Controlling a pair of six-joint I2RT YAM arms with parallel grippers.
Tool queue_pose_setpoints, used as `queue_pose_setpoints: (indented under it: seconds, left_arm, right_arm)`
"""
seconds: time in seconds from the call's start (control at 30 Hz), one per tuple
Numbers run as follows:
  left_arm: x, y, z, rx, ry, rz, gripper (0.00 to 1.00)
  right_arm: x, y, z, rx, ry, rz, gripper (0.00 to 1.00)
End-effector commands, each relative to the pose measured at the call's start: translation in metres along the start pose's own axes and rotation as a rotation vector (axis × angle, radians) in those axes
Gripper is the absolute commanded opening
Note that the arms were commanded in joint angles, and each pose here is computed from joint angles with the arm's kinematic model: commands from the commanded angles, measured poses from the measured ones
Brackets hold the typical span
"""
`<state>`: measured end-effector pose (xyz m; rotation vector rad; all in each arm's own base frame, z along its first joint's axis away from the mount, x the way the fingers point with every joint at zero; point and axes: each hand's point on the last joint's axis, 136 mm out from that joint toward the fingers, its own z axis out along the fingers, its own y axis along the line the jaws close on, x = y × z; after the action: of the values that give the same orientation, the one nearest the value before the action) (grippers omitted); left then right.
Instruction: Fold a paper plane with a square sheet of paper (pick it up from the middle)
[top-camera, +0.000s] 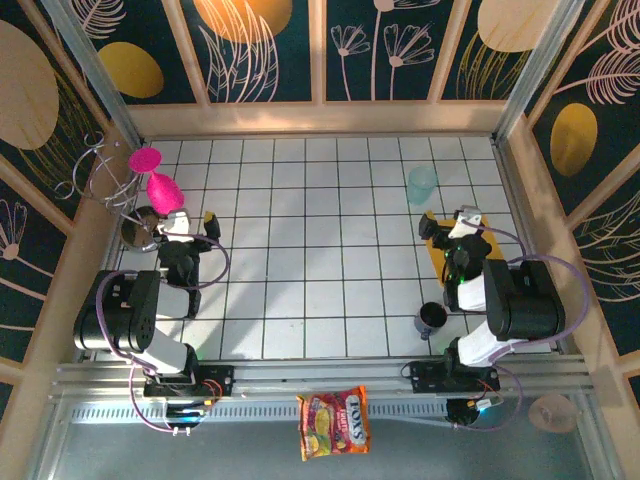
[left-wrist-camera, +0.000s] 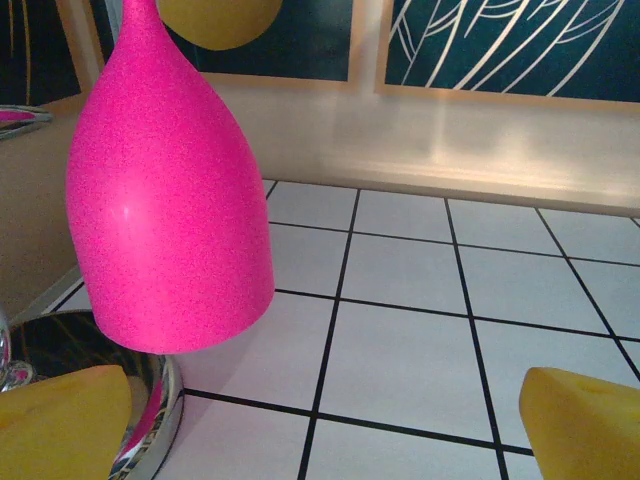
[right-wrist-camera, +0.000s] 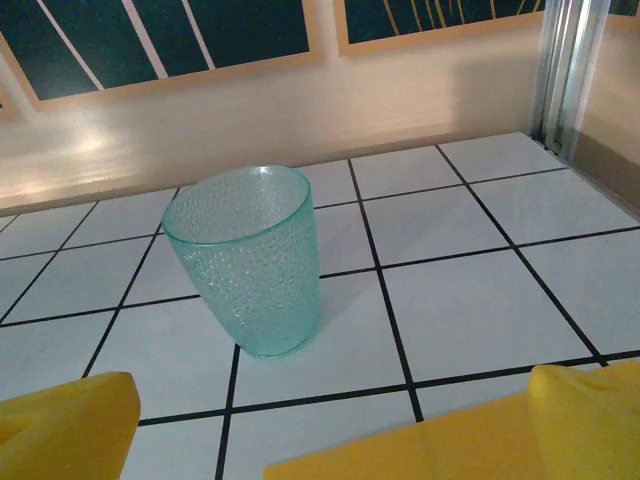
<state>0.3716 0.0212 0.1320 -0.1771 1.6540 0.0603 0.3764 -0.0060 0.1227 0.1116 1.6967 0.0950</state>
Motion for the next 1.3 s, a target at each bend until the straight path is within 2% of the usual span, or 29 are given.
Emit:
queue_pose_setpoints:
  seconds: [0.0, 0.7, 0.87, 1.03, 1.2, 1.27]
  left_arm:
    - [-0.008, -0.002, 0.003, 0.013, -0.025, 0.001, 0.99]
    - [-0.007, -0.003, 0.003, 0.020, -0.021, 0.005, 0.99]
    - [-0.011, -0.001, -0.003, 0.009, -0.050, -0.006, 0.99]
    - [-0.030, 0.005, -0.028, -0.002, -0.133, -0.025, 0.99]
    - [-0.043, 0.006, -0.032, -0.007, -0.081, -0.109, 0.99]
    - [-0.050, -0.002, -0.036, 0.035, -0.067, -0.135, 0.99]
  right_arm:
    - [-0.004, -0.002, 0.000, 0.002, -0.020, -0.018, 0.99]
    - [-0.004, -0.002, 0.000, 0.000, -0.020, -0.017, 0.99]
    - [-0.005, -0.002, -0.002, 0.003, -0.028, -0.017, 0.99]
    - [-0.029, -0.004, -0.009, 0.032, -0.056, -0.013, 0.99]
    - [-0.053, -0.014, -0.008, 0.123, -0.015, 0.088, 0.99]
    - [-0.052, -0.013, -0.007, 0.133, 0.055, 0.173, 0.99]
